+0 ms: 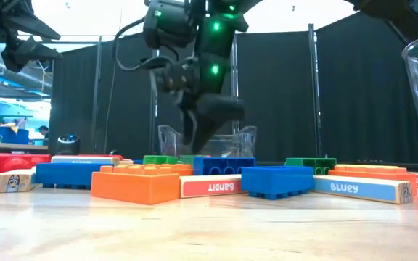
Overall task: Sort blocks by size
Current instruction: Put the 2-stud green game piece into the bottom right transparent bin
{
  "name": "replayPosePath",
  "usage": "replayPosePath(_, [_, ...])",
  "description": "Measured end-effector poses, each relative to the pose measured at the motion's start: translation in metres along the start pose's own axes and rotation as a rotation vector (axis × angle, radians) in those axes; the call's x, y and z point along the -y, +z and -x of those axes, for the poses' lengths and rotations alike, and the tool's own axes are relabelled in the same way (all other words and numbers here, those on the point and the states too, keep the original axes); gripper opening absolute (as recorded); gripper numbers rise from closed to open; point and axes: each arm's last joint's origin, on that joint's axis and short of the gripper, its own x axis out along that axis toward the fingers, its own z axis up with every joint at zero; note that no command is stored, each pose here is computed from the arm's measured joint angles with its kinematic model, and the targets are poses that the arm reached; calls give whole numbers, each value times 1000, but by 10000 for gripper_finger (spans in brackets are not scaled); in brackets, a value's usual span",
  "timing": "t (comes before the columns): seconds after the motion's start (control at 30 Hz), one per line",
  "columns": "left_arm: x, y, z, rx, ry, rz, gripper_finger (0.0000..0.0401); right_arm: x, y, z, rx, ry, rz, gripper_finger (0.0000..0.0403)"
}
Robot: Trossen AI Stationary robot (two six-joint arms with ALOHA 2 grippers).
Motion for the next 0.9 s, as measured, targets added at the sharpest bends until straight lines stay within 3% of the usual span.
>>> replayPosePath(0.17, [0, 0, 0, 0, 0, 0, 245, 18, -1, 23, 34, 277, -573, 234])
replayPosePath(0.23, [0, 0, 0, 0, 0, 0, 245, 18, 7, 26, 94, 350, -671, 246])
replayPosePath(0.3, [0, 0, 0, 0, 0, 0, 245, 14, 18, 26, 171, 348, -696, 259])
replayPosePath(0.53, [0, 0, 0, 0, 0, 0, 245, 12, 28, 25, 248, 135, -746, 293])
replayPosePath(0.67, [0, 0, 0, 0, 0, 0, 245, 12, 31, 18, 279, 125, -764, 300])
replayPosePath(0.9, [0, 0, 0, 0, 0, 0, 245, -2, 30, -16, 168, 172, -802, 298])
